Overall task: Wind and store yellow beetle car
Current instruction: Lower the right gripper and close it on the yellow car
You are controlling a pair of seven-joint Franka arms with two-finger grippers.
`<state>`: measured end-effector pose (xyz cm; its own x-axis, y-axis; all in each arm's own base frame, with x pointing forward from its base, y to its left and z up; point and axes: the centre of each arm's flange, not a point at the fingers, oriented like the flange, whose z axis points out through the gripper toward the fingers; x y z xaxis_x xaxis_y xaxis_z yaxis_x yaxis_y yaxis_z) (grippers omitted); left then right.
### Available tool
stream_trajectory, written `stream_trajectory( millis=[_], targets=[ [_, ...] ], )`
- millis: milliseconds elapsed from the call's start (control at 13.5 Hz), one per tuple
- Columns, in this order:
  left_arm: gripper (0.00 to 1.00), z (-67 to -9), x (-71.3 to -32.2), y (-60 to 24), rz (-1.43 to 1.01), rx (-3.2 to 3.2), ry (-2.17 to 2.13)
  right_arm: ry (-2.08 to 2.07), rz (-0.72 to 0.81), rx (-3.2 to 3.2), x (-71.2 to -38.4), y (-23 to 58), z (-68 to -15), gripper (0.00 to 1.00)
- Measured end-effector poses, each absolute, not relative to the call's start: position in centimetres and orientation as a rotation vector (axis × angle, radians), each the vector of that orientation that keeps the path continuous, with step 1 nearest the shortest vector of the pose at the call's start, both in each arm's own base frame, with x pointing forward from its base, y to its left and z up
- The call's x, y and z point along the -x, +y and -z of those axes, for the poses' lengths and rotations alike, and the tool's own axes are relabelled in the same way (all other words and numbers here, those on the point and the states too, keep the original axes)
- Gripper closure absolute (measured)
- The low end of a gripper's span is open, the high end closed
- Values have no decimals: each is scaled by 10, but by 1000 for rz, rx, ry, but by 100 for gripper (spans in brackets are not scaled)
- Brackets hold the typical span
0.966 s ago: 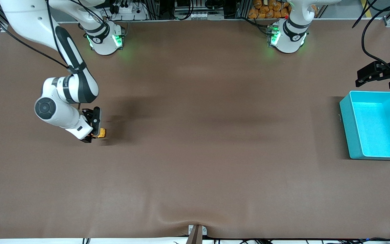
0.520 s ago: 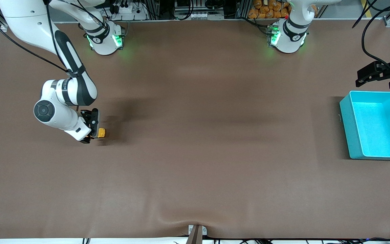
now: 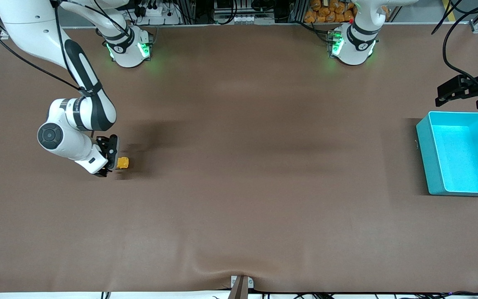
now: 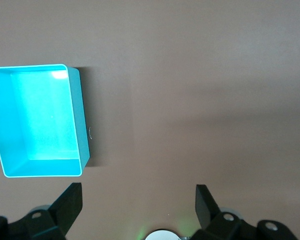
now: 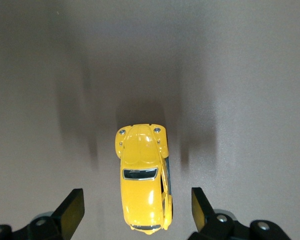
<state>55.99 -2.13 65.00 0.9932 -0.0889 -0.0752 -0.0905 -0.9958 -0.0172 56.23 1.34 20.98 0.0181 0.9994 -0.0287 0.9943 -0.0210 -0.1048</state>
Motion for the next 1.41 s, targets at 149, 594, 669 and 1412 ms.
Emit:
stream_trajectory(
  millis=[149, 594, 669, 1412],
  targets=[
    [0, -650, -560, -23, -116, 3116, 145, -2161, -145, 2203, -562, 13, -204, 7],
    [0, -650, -560, -23, -116, 3116, 144, -2163, -146, 2203, -562, 13, -197, 23],
    [0, -650, -560, -23, -116, 3116, 144, -2164, -146, 2202, -562, 13, -197, 23],
    [0, -650, -560, -22, -117, 3116, 143, -2179, -147, 2186, -562, 14, -194, 56]
  ],
)
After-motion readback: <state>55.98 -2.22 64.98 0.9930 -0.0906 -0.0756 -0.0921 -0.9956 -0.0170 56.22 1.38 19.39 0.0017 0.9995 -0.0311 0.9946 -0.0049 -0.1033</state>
